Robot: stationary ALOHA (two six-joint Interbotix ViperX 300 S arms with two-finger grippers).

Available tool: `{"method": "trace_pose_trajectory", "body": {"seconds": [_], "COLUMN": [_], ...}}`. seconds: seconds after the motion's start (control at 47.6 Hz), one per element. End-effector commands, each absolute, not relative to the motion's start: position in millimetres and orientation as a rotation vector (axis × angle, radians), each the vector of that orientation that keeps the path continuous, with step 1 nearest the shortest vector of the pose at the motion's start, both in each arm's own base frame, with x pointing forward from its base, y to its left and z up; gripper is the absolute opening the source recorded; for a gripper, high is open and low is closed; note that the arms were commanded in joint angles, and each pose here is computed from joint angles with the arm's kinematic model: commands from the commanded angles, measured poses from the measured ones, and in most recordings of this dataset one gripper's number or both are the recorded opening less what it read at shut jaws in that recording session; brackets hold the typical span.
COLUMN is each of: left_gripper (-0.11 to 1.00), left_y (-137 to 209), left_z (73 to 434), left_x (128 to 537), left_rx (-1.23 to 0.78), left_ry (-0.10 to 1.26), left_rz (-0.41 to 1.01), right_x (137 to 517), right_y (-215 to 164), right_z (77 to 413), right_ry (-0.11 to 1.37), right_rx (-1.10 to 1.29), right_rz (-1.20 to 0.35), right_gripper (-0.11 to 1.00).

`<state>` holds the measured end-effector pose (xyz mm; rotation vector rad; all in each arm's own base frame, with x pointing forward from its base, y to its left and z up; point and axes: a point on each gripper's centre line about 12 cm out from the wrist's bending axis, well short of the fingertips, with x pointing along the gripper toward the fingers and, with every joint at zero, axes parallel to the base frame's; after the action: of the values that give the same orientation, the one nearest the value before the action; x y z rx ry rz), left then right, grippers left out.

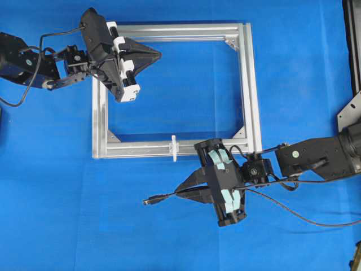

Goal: Insert the wire through the string loop located in the center.
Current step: 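Lift the cable with the right gripper and hold it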

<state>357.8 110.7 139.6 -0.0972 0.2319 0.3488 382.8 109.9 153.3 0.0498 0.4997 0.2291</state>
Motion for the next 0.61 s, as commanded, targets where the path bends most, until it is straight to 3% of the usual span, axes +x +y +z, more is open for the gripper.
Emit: {"method": "trace_pose_trajectory", "body": {"seconds": [0.0,0.588], "left_gripper": [0.00,0.00], "left_y": [111.5,111.1], "left_z": [153.4,153.0], "left_x": [358.8,357.5], "left_rx": [-0.093,-0.094], "left_ry": [0.190,0.193], "left_rz": [0.349,0.349], "right_x": [386.0,385.7], "right_y": [112.1,112.1], "right_z": [170.3,168.9], "right_ry": [0.451,0.460], "right_rx": [0.054,0.053], "right_rz": [0.237,0.237], "right_gripper": [-0.02,-0.02]}}
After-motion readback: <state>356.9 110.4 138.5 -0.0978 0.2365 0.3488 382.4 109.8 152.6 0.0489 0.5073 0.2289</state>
